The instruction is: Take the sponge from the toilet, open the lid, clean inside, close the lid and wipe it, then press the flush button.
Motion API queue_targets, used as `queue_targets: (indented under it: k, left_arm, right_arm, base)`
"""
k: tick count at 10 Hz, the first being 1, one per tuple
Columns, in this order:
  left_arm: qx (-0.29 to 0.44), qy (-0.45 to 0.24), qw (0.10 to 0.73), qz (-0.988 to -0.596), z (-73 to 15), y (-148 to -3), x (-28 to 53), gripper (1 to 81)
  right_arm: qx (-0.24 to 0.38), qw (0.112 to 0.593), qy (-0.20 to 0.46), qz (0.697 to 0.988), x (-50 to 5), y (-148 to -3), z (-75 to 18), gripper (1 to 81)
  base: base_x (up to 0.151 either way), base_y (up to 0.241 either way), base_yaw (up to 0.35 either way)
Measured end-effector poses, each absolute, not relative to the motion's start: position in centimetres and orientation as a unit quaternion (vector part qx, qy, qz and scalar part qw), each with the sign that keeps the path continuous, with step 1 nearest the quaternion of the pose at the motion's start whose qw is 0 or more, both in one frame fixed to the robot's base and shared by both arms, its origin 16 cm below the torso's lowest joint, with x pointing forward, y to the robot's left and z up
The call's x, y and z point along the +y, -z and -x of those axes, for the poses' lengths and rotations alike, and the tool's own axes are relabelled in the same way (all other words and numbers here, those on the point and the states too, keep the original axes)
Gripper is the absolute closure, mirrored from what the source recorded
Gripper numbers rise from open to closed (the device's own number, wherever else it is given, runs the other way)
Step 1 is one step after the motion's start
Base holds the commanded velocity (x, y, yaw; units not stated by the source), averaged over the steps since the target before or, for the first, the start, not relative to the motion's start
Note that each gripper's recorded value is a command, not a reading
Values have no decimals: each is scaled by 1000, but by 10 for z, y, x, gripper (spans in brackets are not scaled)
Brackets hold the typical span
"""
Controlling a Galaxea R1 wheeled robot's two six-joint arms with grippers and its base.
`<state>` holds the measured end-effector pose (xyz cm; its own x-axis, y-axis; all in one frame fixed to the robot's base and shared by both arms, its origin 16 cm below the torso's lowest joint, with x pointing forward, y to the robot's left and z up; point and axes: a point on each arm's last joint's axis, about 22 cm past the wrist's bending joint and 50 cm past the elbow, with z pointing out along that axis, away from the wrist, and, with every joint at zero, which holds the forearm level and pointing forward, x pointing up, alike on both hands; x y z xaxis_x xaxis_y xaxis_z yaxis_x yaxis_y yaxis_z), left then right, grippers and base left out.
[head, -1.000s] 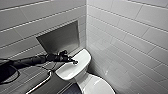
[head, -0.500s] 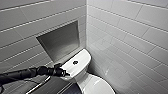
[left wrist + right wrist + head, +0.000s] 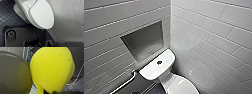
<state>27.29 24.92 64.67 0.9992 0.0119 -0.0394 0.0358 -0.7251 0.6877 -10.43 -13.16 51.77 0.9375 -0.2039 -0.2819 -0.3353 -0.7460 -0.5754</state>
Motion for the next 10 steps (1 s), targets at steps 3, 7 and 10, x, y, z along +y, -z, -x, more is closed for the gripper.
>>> queue_targets:
  k: [3, 7, 10]
  left_arm:
    - [22, 51, 369, -928, -155, -624, 247, 811]
    - [12, 62, 391, -918, -60, -604, 205, 811]
    - [10, 68, 389, -919, -25, -583, 187, 811]
  right_arm:
    - [142, 314, -100, 933, -141, -510, 107, 811]
    - [135, 296, -99, 940, -137, -493, 115, 811]
    - [132, 285, -99, 944, -135, -484, 119, 811]
  base:
    - [0, 0, 0]
    - [0, 0, 0]
    - [0, 0, 0]
